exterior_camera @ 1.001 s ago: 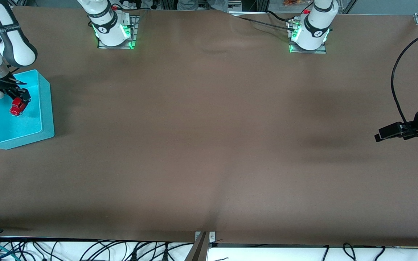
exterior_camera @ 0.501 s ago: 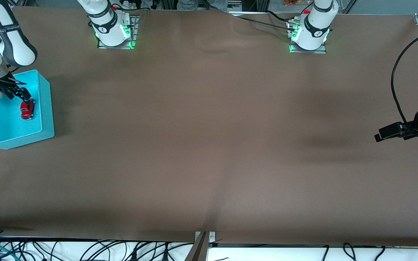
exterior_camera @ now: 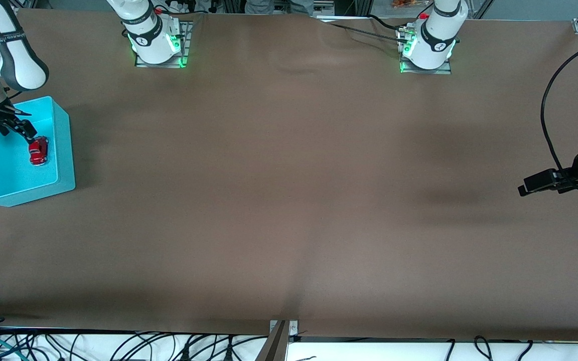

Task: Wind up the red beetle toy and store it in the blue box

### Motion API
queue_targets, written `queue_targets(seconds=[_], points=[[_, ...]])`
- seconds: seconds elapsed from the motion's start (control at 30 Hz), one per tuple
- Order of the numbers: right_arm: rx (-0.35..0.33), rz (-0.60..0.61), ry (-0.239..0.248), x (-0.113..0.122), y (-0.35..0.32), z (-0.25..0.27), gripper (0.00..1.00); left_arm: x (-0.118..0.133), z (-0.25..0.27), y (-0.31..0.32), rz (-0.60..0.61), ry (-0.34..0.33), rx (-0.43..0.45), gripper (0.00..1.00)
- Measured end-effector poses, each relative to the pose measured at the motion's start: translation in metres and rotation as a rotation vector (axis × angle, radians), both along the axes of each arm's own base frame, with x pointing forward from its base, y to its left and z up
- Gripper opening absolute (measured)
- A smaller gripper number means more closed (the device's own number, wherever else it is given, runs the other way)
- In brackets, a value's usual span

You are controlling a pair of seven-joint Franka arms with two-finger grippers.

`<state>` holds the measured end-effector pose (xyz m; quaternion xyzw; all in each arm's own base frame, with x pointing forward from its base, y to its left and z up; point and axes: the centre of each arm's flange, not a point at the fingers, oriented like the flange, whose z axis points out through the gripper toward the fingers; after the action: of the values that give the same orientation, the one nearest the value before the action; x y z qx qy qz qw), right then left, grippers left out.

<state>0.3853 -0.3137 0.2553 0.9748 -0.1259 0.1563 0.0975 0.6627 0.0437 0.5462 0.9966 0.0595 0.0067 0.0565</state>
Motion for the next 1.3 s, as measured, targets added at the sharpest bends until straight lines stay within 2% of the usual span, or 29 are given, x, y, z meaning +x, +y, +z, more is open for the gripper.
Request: queue_targets(seconds=[0.07, 0.13, 0.4, 0.6, 0.8, 1.03, 1.3], points=[[-0.004, 0.000, -0.005, 0.000, 0.000, 0.003, 0.98, 0.000, 0.000, 0.000, 0.000, 0.000, 0.000, 1.00], [-0.007, 0.001, -0.009, 0.001, 0.000, 0.006, 1.00, 0.000, 0.000, 0.000, 0.000, 0.000, 0.000, 1.00], [-0.020, 0.006, -0.025, 0.004, 0.001, 0.015, 1.00, 0.000, 0.000, 0.000, 0.000, 0.000, 0.000, 1.00], [-0.003, -0.022, -0.058, 0.022, 0.020, 0.032, 1.00, 0.000, 0.000, 0.000, 0.000, 0.000, 0.000, 1.00], [0.032, -0.010, -0.050, 0.039, 0.052, 0.053, 1.00, 0.000, 0.000, 0.000, 0.000, 0.000, 0.000, 1.00], [0.081, 0.012, 0.014, 0.050, 0.080, 0.080, 1.00, 0.000, 0.000, 0.000, 0.000, 0.000, 0.000, 1.00], [0.159, 0.040, 0.160, 0.080, 0.104, 0.122, 1.00, 0.000, 0.000, 0.000, 0.000, 0.000, 0.000, 1.00]])
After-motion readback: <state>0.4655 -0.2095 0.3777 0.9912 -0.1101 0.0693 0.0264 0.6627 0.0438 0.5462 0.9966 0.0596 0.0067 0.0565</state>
